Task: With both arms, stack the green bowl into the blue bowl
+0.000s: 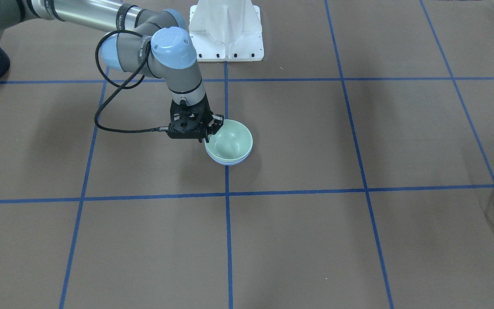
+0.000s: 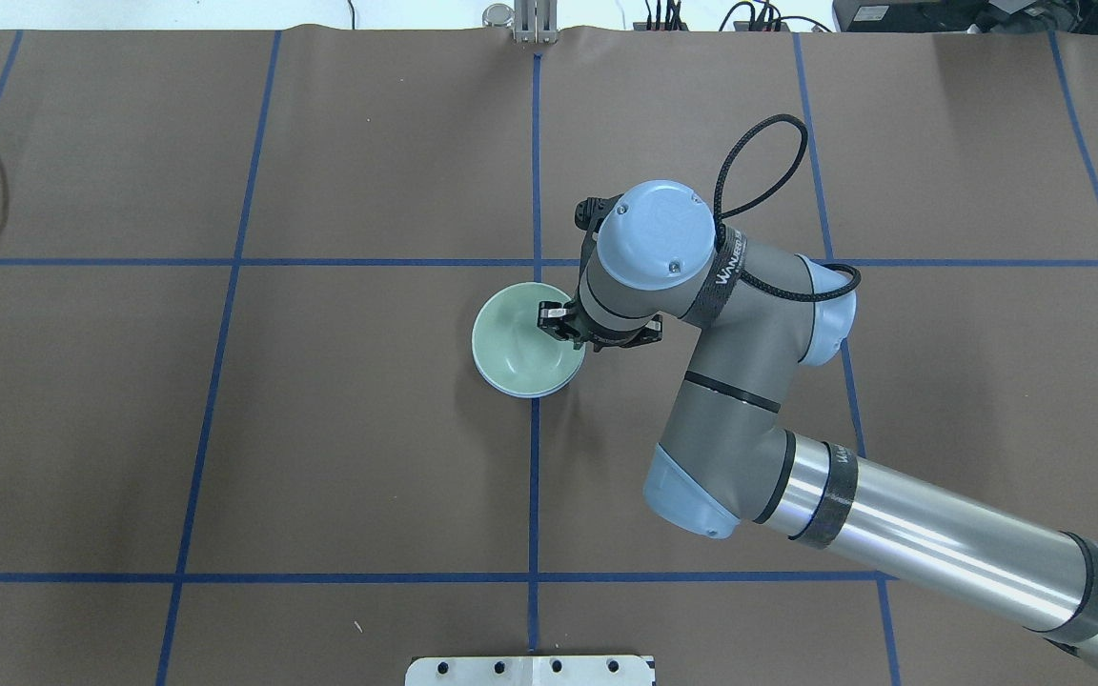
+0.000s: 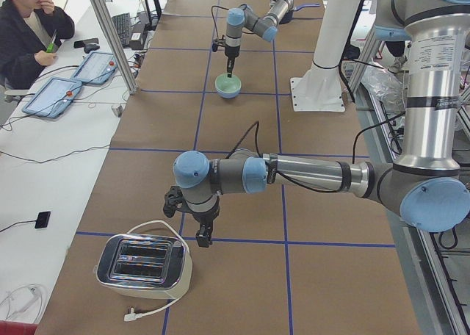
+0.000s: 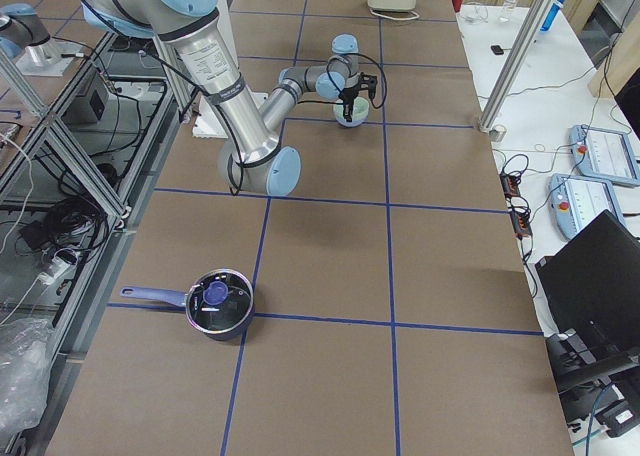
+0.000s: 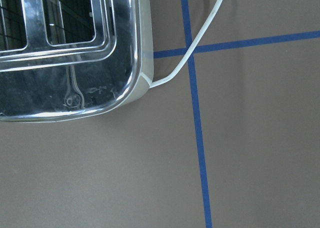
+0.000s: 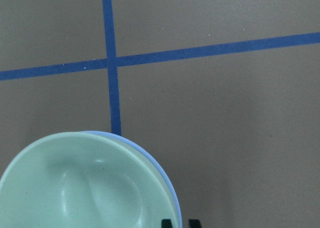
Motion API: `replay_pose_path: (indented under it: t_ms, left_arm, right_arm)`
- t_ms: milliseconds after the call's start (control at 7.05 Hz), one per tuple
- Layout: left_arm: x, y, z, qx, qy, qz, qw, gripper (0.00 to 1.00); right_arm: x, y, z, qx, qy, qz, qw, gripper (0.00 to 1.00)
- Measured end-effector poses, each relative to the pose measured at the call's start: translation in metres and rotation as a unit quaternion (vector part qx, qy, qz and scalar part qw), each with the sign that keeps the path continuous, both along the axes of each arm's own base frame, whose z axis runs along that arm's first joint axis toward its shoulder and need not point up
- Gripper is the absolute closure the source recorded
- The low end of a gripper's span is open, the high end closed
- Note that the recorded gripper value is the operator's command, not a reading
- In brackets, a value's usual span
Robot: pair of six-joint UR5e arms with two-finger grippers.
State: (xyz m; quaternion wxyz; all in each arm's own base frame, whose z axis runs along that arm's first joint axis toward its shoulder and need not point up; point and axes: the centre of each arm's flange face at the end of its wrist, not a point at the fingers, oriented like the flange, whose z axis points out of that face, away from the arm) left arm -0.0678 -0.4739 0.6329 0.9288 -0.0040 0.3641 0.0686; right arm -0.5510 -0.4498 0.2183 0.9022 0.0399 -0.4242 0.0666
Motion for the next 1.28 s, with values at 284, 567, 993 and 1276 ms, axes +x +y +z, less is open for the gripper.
replay_pose_path:
  t_ms: [284, 567, 993, 1276]
  left_arm:
    - [0.000, 0.000, 0.000, -0.001, 0.000, 0.000, 1.0000, 0.01]
    - [0.000, 0.001, 0.000, -0.006, 0.000, -0.006, 1.0000, 0.01]
    - [0.004, 0.001, -0.006, -0.040, 0.022, -0.047, 0.9978, 0.01]
    - [0.004, -0.001, -0.009, -0.030, 0.024, -0.049, 0.9981, 0.01]
  right_arm:
    - [0.004, -0.003, -0.005, 0.005, -0.002, 0.005, 1.0000, 0.00]
    - [0.037, -0.033, -0.012, 0.011, -0.011, 0.007, 0.9998, 0.00]
    - [0.178, -0.132, 0.016, 0.028, -0.030, -0.020, 0.9990, 0.00]
    - [0.274, -0.172, 0.088, 0.063, -0.003, -0.046, 0.9969, 0.00]
